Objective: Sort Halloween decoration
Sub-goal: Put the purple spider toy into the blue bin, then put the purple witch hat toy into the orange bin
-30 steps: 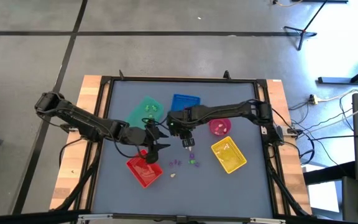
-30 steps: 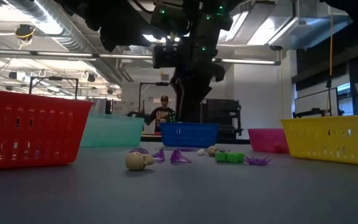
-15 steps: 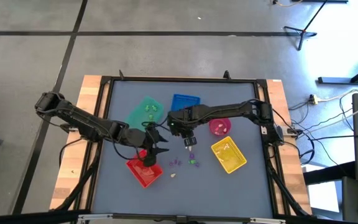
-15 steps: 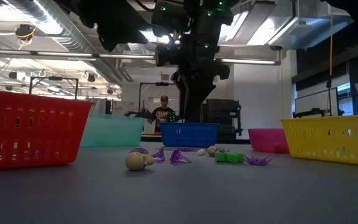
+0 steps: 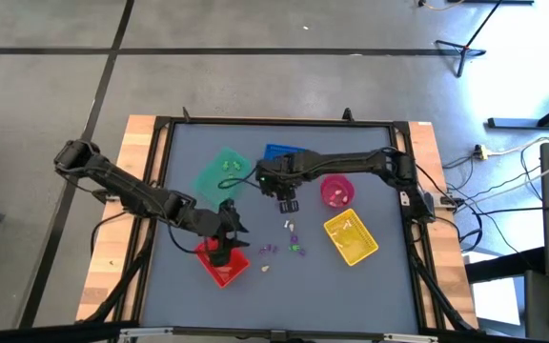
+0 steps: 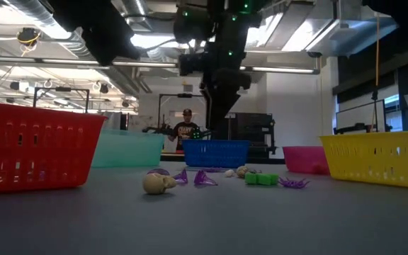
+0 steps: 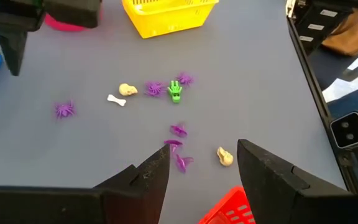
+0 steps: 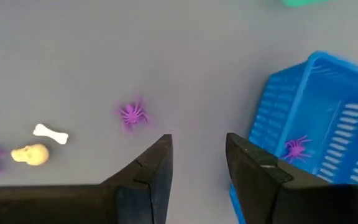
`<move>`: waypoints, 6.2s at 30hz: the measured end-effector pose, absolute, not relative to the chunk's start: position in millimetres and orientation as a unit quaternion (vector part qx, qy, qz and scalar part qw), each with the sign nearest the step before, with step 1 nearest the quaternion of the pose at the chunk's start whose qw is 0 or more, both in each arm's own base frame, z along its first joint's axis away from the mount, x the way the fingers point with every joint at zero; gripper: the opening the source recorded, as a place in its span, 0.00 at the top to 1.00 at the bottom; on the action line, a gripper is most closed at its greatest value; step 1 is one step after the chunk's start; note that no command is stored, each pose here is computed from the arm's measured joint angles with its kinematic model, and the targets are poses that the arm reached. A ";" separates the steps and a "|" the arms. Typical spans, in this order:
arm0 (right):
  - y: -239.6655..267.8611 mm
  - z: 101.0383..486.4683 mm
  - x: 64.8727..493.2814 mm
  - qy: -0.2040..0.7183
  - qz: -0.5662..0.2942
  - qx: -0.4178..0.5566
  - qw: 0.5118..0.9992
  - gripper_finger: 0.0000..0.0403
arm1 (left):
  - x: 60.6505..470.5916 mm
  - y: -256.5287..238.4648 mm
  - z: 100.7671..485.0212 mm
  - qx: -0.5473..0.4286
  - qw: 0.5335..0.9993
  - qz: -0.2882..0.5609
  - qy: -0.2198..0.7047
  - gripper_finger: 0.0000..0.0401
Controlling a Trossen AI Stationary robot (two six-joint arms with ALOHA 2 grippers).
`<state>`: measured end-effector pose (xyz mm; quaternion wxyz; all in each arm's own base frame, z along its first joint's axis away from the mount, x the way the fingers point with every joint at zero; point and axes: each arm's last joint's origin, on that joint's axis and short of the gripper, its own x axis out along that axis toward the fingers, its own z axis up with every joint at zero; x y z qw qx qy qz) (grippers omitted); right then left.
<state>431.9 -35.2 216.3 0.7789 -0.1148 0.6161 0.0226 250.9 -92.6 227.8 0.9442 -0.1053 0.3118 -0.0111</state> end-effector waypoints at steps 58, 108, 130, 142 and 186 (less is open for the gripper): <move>-30.7 149.8 447.5 0.657 0.081 -0.059 0.747 0.63 | 251.7 -93.3 229.3 -0.105 0.948 -0.007 0.301 0.58; -30.4 150.3 447.3 0.657 0.084 -0.055 0.747 1.00 | 251.7 -93.3 229.3 -0.105 0.948 -0.007 0.301 0.58; -59.5 190.1 431.1 0.661 0.011 -0.099 0.744 1.00 | 261.2 -97.1 257.4 -0.106 0.961 -0.022 0.256 0.58; -99.8 242.7 434.6 0.628 -0.029 -0.080 0.774 1.00 | 262.1 -98.0 259.8 -0.107 0.962 -0.032 0.249 0.58; -109.7 311.1 380.8 0.610 0.019 0.003 0.793 0.68 | 266.3 -94.8 268.5 -0.105 0.976 0.035 0.187 0.58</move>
